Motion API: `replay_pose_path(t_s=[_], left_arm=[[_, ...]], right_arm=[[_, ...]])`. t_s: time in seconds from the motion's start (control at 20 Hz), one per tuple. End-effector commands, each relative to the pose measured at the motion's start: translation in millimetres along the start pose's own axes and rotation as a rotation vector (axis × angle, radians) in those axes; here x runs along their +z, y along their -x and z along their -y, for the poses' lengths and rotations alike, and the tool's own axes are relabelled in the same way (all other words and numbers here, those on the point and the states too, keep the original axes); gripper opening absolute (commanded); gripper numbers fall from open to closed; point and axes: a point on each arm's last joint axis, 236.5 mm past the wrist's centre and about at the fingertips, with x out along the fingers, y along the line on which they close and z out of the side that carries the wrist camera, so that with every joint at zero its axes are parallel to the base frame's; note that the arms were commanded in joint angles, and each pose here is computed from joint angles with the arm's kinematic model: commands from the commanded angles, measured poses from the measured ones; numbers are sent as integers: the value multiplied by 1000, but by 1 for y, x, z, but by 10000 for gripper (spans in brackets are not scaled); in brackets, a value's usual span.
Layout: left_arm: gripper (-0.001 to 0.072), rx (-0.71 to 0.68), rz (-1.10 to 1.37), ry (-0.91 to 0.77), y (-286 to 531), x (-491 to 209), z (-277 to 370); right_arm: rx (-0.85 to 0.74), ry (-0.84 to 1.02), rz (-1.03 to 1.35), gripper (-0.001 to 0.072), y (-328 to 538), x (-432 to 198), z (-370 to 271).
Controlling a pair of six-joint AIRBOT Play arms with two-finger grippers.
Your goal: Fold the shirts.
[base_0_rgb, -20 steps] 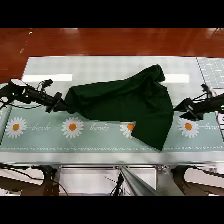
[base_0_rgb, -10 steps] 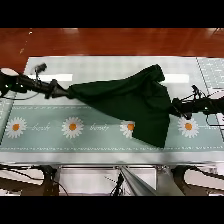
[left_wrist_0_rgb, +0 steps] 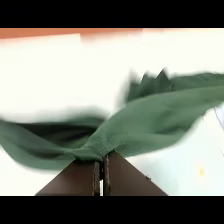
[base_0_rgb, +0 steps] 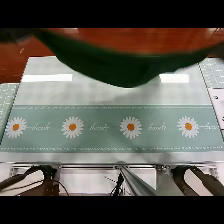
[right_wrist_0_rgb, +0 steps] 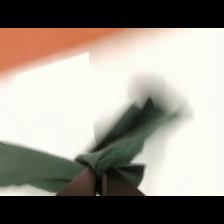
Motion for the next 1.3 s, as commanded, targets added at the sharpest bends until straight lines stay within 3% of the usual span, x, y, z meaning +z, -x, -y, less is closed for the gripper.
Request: replay_pose_path(t_s=[0.0,0.25,0.45,0.7,1.0,1.25], left_arm=[[23,81,460,-265,111,95,117],[22,213,734,-513,221,93,221],[22,372,767,-497,269,59,238],[22,555,511,-402,262,3,191],[22,564,133,-269,215,-48,132],[22,519,-202,-47,149,-81,43]], right_arm=[[24,143,543,27,141,126,-88],[5,266,715,27,243,150,-147],[-70,304,628,27,269,130,-156],[-258,341,482,26,278,102,-124],[-362,376,157,25,224,66,-68],[-302,341,-371,26,103,-6,-26]])
